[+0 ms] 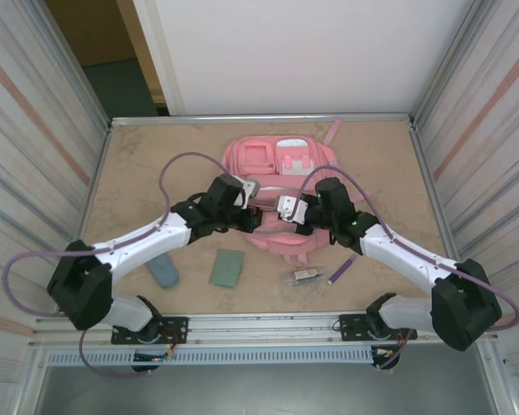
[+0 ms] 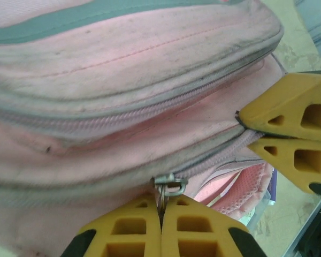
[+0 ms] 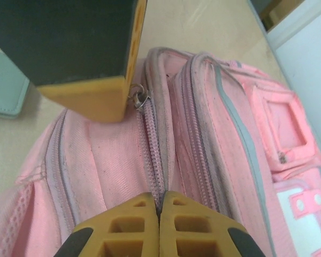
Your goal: Pack the student bag
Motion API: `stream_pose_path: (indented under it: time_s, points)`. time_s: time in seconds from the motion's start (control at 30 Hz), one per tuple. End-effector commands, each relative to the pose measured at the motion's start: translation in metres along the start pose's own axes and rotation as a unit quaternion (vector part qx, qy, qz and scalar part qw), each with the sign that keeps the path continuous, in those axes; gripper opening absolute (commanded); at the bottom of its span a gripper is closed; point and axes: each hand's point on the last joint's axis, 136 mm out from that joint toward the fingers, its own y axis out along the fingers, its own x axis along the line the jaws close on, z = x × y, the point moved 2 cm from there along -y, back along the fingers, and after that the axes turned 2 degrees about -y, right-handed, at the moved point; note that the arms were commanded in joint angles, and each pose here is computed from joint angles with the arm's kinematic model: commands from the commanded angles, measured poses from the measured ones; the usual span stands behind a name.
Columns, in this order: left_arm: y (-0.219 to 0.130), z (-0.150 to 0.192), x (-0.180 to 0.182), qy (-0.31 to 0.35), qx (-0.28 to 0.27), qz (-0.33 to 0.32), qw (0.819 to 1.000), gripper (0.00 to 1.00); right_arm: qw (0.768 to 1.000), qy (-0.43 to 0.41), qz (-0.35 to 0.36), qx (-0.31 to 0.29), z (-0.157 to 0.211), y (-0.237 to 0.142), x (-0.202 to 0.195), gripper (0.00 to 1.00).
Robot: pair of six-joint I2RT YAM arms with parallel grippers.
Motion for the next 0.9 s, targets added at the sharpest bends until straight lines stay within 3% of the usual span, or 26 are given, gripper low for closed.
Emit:
stream_pose_path:
  time_s: [0.0,0.17,0.37,0.53,0.67,0.87]
  points:
    - [-0.026,0.019,0.072,-0.006,0.004,-0.152,0.988,0.0,0.998,-0.027,0.044,0.019,0.011,-0.018,-0.015,0.0]
    - [-0.021,0.031,0.09,0.004,0.066,-0.151,0.986,0.0,0.998,-0.056,0.041,-0.005,0.007,-0.024,-0.012,0.0]
    - [-0.021,0.024,0.086,0.035,0.074,-0.145,0.986,0.0,0.995,-0.087,0.049,0.002,0.01,-0.026,-0.011,0.0]
    - [-0.033,0.026,0.113,0.049,0.083,-0.223,0.97,0.0,0.993,-0.103,0.054,0.027,0.022,-0.026,-0.008,0.0]
    - [-0.039,0.024,0.114,0.037,0.079,-0.222,0.971,0.0,0.993,-0.101,0.06,0.033,0.026,-0.026,-0.008,0.0]
    - [-0.055,0.03,0.14,-0.001,0.096,-0.268,0.959,0.0,0.99,-0.104,0.079,0.045,0.032,-0.028,-0.013,0.0]
